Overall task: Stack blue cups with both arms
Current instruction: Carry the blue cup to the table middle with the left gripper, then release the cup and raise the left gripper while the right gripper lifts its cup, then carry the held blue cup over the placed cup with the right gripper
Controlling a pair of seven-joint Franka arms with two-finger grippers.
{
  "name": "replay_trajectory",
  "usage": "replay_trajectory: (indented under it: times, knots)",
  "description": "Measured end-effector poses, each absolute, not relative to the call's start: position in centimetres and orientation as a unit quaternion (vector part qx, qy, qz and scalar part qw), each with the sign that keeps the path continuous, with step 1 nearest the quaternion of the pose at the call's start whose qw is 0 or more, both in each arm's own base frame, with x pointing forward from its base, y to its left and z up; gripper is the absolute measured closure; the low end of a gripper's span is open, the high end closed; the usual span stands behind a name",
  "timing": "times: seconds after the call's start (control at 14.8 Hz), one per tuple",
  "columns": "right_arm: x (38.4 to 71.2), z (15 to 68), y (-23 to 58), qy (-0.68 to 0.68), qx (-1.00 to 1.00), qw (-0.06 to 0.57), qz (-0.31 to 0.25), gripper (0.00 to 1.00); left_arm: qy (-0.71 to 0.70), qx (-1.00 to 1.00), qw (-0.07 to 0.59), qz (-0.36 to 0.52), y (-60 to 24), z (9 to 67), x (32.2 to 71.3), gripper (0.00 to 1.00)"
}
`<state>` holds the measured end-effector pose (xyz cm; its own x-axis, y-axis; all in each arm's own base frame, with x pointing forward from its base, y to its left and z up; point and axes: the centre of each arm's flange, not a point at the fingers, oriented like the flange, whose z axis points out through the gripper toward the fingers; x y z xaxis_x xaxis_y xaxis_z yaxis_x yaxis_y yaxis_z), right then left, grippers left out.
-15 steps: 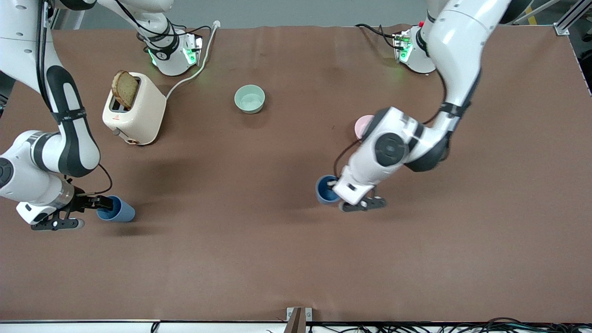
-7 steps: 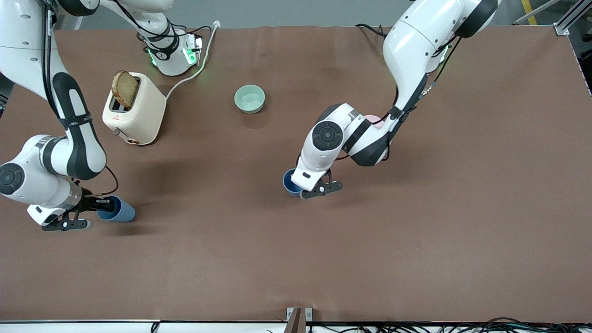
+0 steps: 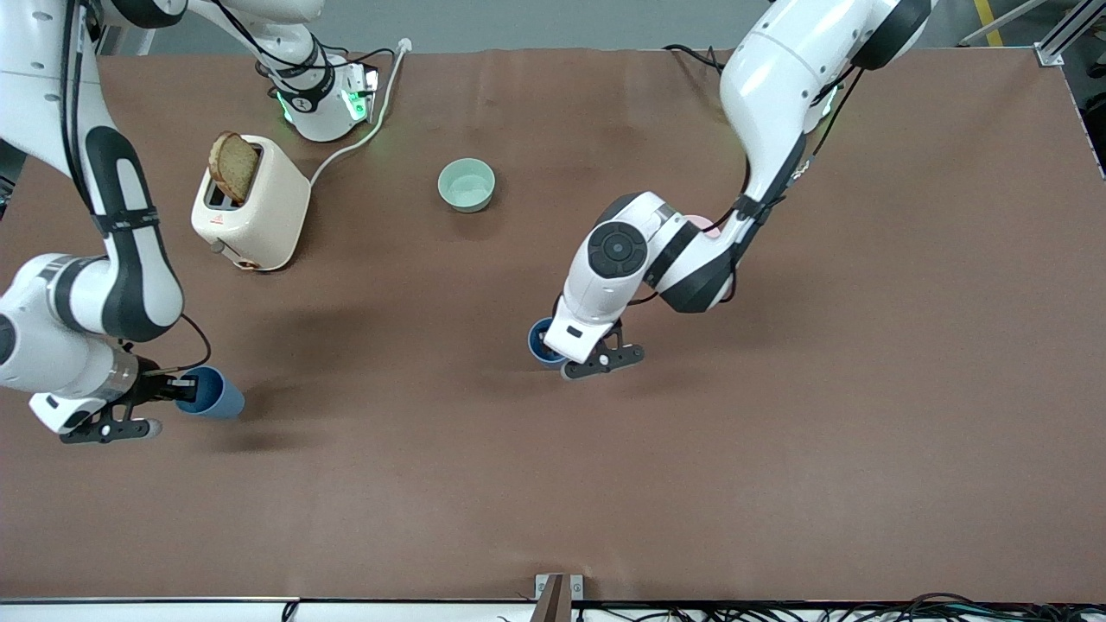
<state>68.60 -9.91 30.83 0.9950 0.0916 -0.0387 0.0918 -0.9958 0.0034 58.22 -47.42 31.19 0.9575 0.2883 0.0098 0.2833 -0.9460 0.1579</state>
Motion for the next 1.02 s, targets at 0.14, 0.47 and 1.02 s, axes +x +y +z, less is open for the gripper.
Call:
replay_trajectory:
  times: [0.14,0.47,1.02]
  knots:
    - [69.7,35.8,-7.6,0.031,0.999,-0.029,-0.030,0.96,0.142,0.987,0.059,0.040,-43.8,37.7,60.3,0.15]
    - [70.3,42.6,3.4,-0.052,0.993,-0.097,-0.041,0.96,0.089,0.993,0.000,0.077,-27.8,53.4,63.2,0.00]
    - [62.4,43.4,36.6,-0.144,0.984,-0.107,-0.022,0.96,-0.006,0.999,-0.024,0.028,-11.7,62.7,58.2,0.00]
